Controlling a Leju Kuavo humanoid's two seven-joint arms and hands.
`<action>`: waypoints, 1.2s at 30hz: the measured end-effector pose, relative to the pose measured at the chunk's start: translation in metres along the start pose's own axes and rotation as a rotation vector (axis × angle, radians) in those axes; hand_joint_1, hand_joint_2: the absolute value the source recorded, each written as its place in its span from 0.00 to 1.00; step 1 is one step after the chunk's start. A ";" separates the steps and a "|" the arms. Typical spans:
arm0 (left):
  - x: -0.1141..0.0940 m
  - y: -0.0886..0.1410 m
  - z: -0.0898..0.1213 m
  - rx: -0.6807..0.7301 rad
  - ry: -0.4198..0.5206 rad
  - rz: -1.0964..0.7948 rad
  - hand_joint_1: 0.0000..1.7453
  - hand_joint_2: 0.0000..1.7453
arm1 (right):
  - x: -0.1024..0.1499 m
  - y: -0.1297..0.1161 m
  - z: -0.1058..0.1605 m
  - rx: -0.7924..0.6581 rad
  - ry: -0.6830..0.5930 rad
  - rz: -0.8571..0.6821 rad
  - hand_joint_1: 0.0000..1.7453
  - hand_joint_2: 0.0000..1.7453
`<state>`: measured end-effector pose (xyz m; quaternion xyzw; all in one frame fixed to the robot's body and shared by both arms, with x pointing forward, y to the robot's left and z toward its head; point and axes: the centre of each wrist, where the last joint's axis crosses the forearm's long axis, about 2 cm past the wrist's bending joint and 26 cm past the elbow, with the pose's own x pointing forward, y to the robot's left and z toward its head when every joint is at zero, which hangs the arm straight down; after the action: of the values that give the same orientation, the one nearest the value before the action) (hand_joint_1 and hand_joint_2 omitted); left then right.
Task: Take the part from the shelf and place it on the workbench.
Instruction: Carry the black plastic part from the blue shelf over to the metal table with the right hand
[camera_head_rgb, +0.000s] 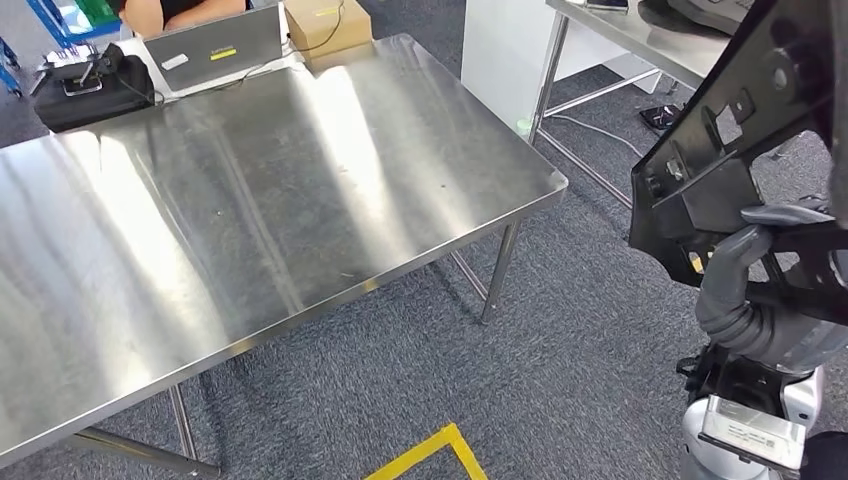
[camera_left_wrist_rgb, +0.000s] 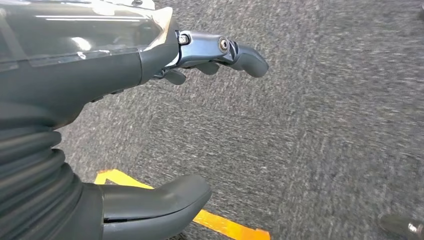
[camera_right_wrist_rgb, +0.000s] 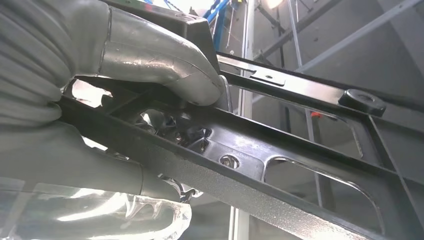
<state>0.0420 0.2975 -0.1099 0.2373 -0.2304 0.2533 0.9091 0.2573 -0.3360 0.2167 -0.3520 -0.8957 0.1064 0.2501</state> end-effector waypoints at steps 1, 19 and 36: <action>0.000 0.000 0.000 0.000 0.001 0.004 0.00 1.00 | 0.000 0.000 -0.001 -0.002 -0.001 0.000 0.99 1.00; -0.002 -0.005 0.003 -0.017 0.018 0.049 0.00 1.00 | -0.005 0.005 0.005 0.027 0.025 0.008 0.99 1.00; 0.000 -0.003 0.001 -0.035 0.000 0.038 0.00 1.00 | 0.004 -0.003 0.022 0.062 0.044 0.034 0.99 1.00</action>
<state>0.0430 0.2945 -0.1101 0.2168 -0.2394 0.2665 0.9081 0.2418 -0.3356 0.2007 -0.3614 -0.8802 0.1304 0.2785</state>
